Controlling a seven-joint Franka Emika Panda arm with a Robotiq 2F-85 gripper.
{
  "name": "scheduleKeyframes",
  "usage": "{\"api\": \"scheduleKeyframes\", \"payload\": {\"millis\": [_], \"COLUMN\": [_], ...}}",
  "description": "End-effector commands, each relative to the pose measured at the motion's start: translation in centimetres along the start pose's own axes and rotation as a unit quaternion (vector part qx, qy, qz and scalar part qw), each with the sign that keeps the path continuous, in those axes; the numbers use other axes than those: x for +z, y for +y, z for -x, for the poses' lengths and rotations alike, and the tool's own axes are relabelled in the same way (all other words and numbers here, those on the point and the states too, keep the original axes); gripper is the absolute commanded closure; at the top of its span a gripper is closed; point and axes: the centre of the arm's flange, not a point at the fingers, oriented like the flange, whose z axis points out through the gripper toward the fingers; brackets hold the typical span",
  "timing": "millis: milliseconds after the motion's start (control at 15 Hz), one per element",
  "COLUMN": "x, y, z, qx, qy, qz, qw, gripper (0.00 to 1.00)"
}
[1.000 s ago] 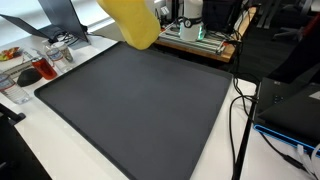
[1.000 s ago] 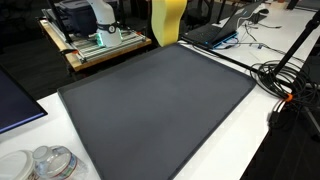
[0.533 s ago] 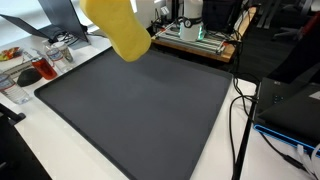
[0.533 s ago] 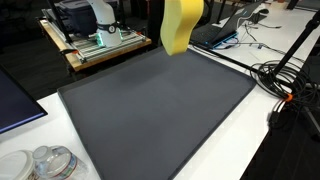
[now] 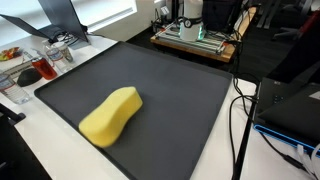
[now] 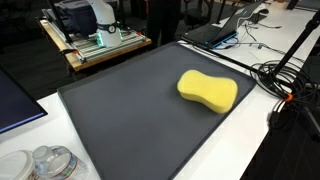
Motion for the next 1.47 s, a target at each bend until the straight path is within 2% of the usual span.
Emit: {"api": "scheduleKeyframes", "payload": {"millis": [0,133,333,467,600,667,733,867,1200,1267,1400], "x": [-0.2,-0.1,0.8,1.7,2.8,3.2,2.9,3.4,3.4,4.1,5.9], "y": [-0.4,-1.3,-3.8,-6.2,-8.7,-9.9,-7.9,-9.5,-9.5,-10.2,-12.5], "z": [-0.2,0.0,-0.2,-0.1,0.4,0.7,1.4,1.8,1.8,0.9,-1.1], "qx": [-0.012,-0.038,-0.113,-0.161,-0.207,-0.226,-0.198,-0.217,-0.22,-0.223,-0.249], "qy": [0.001,-0.009,-0.042,-0.073,-0.105,-0.134,-0.101,-0.122,-0.124,-0.129,-0.158], "qz": [0.007,-0.006,0.028,0.055,0.08,0.076,0.07,0.072,0.074,0.077,0.087], "qw": [0.9999,0.9992,0.9924,0.9827,0.9693,0.9619,0.9725,0.9659,0.9647,0.9631,0.9515], "gripper": [0.0,0.0,0.0,0.0,0.0,0.0,0.0,0.0,0.0,0.0,0.0]}}
